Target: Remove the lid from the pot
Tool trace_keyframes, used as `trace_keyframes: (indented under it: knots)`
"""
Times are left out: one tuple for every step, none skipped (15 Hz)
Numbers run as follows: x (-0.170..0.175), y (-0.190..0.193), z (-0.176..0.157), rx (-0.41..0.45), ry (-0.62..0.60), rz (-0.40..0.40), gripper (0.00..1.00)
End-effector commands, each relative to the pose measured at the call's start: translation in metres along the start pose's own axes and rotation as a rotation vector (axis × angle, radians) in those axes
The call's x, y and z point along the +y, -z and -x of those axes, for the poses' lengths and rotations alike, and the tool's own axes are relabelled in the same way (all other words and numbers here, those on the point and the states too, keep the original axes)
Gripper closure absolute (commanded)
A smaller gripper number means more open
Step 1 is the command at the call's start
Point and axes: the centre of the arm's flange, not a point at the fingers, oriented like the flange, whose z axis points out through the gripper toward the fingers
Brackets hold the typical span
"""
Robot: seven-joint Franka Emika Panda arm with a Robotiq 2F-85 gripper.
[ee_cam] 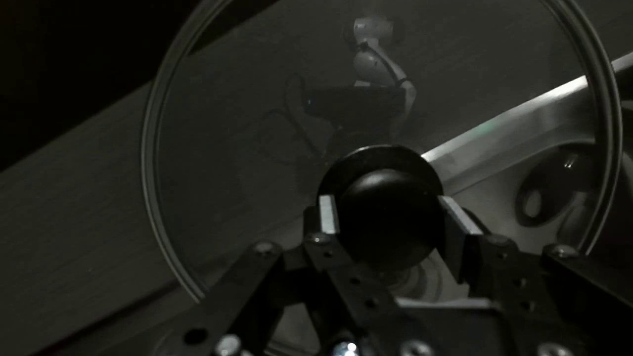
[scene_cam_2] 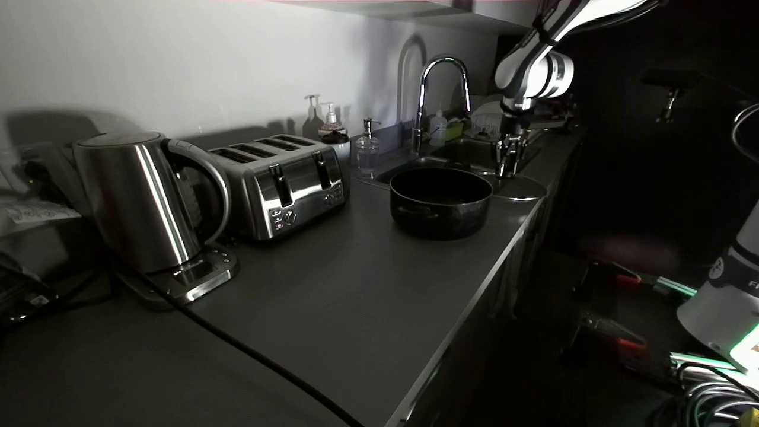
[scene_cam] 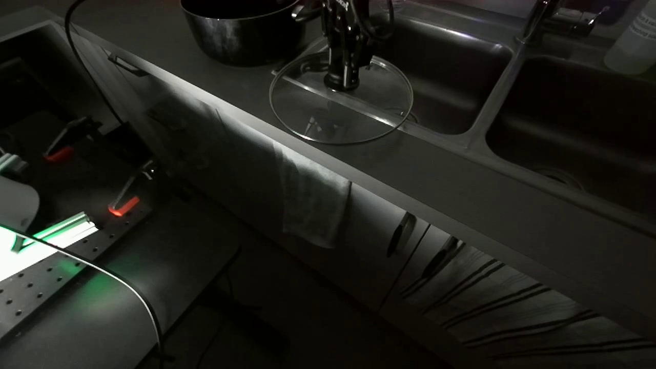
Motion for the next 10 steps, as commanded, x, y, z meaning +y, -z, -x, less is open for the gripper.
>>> trace_keyframes:
  knots:
    - [0.0081, 0.0001, 0.0076, 0.019, -0.024, -0.031, 0.75]
    - [0.0093, -0.0009, 0.0106, 0.017, -0.027, -0.030, 0.75]
    - [0.0100, -0.0017, 0.0133, 0.017, -0.027, -0.022, 0.75]
    - [0.0103, -0.0022, 0.0143, 0.017, -0.026, -0.021, 0.75]
    - [0.0095, -0.0025, 0.0146, 0.019, -0.025, -0.019, 0.75]
    - [0.0086, -0.0033, 0.0152, 0.021, -0.023, -0.015, 0.75]
    - [0.0076, -0.0043, 0.0155, 0.023, -0.021, -0.015, 0.75]
    - [0.0066, -0.0057, 0.0157, 0.023, -0.019, -0.014, 0.75]
    - [0.0057, -0.0072, 0.0160, 0.022, -0.018, -0.013, 0.75]
    - [0.0048, -0.0090, 0.0161, 0.022, -0.015, -0.012, 0.75]
